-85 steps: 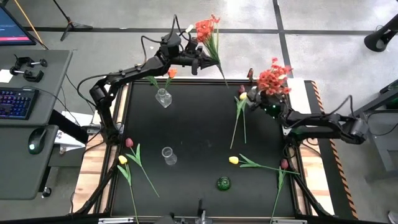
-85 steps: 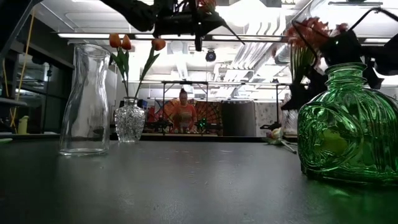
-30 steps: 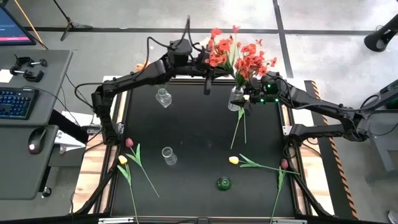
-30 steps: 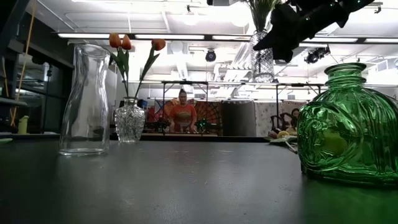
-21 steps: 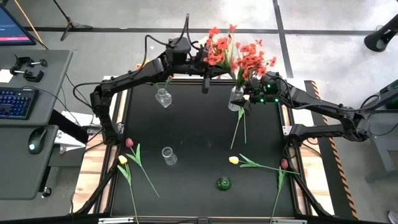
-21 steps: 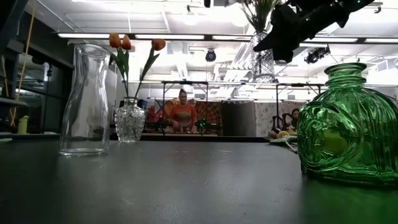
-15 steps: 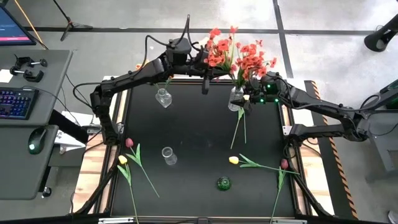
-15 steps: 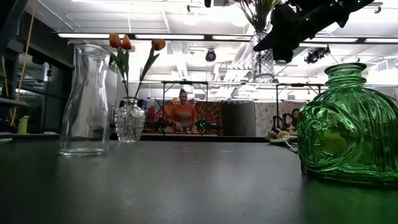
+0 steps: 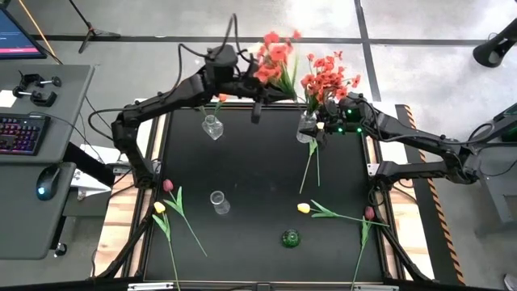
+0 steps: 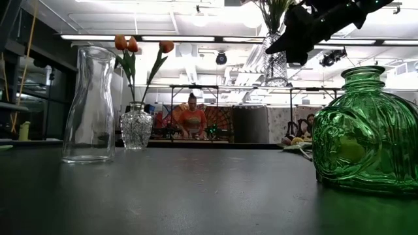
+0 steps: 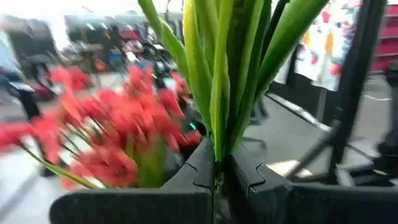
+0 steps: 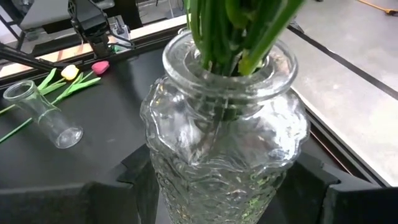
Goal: Sort flowers into vase by color
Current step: Put the red flowers into the top right transparent vase
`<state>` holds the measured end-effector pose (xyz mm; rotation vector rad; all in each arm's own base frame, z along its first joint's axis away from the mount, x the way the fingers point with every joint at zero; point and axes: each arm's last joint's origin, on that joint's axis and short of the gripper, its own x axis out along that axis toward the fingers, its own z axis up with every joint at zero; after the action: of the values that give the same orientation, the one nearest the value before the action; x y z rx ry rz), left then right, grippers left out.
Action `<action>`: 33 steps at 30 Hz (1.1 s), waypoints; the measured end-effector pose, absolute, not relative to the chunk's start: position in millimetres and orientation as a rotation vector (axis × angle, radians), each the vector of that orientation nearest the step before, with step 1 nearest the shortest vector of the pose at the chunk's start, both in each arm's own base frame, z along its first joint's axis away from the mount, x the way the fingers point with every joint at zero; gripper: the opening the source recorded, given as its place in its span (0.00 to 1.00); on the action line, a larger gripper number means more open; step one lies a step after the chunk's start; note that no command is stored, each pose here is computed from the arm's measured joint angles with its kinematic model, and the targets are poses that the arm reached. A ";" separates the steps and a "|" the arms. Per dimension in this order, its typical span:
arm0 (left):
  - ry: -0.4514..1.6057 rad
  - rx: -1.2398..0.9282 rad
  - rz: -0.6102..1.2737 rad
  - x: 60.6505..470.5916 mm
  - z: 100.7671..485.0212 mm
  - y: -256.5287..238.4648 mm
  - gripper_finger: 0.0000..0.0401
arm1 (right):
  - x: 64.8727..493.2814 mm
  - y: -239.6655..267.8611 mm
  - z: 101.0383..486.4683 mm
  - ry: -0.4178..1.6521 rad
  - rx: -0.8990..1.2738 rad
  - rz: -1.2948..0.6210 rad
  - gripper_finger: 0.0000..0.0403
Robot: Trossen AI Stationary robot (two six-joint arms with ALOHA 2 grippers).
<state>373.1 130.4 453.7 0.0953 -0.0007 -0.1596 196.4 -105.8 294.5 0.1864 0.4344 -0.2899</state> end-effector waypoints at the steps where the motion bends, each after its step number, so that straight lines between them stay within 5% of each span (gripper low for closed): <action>1: 0.014 0.085 -0.173 374.1 450.9 131.7 0.00 | 196.6 -105.9 294.9 0.431 0.185 -0.290 0.55; 33: 0.057 0.175 -0.043 394.9 422.7 156.2 0.00 | 197.5 -106.5 297.1 0.407 0.179 -0.295 0.55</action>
<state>394.9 156.2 422.7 0.1755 0.0574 -0.0427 197.5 -106.5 297.1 0.1788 0.4069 -0.2949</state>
